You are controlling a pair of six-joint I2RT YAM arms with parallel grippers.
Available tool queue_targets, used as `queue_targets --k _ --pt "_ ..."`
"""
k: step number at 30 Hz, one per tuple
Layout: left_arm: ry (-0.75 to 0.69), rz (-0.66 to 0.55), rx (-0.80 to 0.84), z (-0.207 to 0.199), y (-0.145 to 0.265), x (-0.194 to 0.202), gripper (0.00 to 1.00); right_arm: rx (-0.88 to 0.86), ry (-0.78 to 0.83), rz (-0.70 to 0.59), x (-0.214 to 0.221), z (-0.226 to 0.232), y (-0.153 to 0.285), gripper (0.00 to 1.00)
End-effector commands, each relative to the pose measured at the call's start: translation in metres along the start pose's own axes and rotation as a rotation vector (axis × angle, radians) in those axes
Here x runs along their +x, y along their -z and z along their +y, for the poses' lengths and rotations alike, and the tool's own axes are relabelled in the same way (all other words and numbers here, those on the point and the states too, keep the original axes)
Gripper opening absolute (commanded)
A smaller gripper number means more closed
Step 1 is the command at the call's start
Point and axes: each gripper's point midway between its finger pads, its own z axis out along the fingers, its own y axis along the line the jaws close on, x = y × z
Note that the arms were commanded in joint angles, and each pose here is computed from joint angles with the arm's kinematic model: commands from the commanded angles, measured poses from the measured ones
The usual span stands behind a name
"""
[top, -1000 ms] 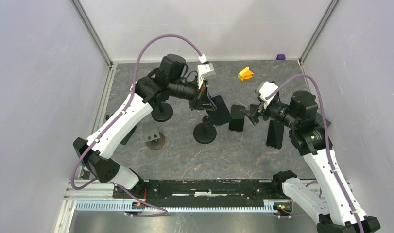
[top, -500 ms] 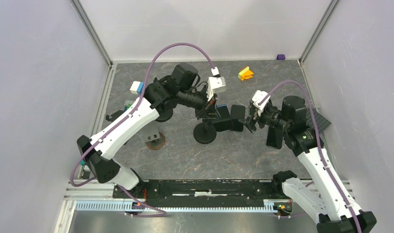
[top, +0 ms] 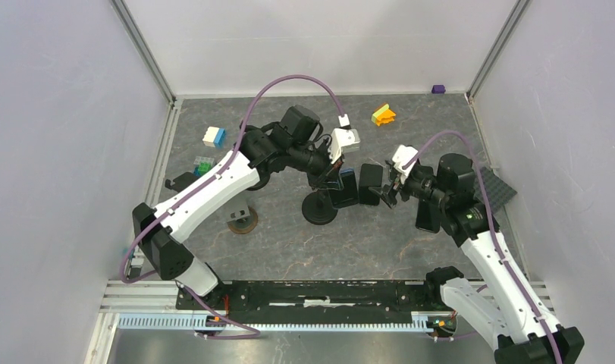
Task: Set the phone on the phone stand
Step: Install the phone on the phone stand.
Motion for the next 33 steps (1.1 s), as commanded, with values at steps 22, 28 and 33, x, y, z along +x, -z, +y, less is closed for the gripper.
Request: queue_targets --k 22,28,33 --pt "-0.124 0.082 -0.039 0.013 -0.001 0.005 0.02 -0.165 0.018 -0.056 0.013 0.019 -0.032 0.80" --pt "-0.176 0.083 0.016 0.006 0.000 0.005 0.02 -0.199 0.032 -0.084 0.010 0.022 -0.037 0.78" --pt "-0.213 0.092 0.095 -0.006 0.002 0.003 0.02 -0.182 0.026 -0.086 0.013 0.018 -0.042 0.76"
